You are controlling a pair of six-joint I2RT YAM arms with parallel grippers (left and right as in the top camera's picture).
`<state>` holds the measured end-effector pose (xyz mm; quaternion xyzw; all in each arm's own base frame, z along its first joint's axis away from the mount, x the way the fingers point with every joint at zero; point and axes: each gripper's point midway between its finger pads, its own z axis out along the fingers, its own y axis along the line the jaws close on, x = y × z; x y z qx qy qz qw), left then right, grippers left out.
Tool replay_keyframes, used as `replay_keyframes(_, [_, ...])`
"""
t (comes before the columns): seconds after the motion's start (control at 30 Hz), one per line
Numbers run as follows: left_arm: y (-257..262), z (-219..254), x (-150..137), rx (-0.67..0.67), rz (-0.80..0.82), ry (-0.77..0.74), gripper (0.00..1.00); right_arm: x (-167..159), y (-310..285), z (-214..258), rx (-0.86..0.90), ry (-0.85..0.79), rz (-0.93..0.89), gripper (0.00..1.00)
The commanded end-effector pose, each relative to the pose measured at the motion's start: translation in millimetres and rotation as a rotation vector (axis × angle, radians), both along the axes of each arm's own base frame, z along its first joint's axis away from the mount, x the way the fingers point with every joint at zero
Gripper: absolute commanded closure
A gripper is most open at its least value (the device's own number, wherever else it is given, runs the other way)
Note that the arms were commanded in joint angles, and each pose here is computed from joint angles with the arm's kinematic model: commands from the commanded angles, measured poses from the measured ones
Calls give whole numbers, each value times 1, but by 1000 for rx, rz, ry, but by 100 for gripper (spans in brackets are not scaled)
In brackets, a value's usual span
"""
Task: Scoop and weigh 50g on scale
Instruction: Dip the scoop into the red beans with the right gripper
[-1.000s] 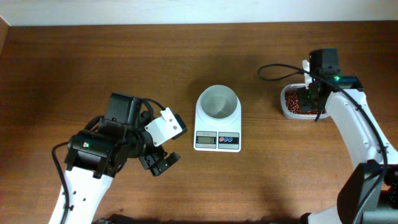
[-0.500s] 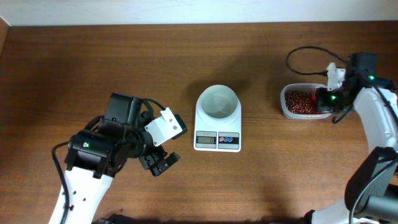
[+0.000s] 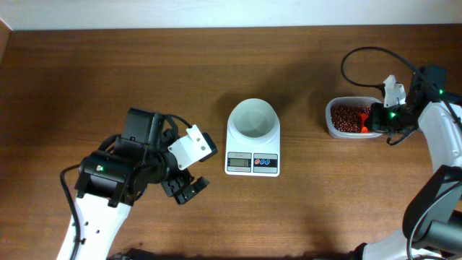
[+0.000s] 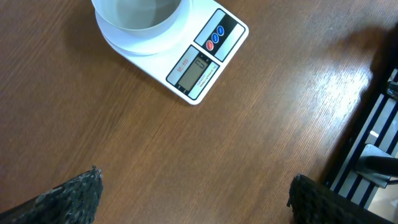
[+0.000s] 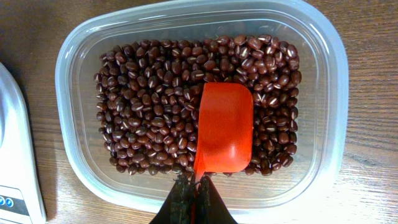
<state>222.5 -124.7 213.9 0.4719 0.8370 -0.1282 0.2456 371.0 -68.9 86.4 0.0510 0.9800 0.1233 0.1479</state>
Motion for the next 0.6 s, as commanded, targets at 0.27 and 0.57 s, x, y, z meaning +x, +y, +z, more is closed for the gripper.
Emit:
replay_keyframes(0.27, [-1,0,-3,-14,-6,5,1,-10,-14,-20,278,43,-135,96])
replay_keyframes(0.57, [-1,0,-3,-14,-6,5,1,-6,4,-7,408,20,-118,96])
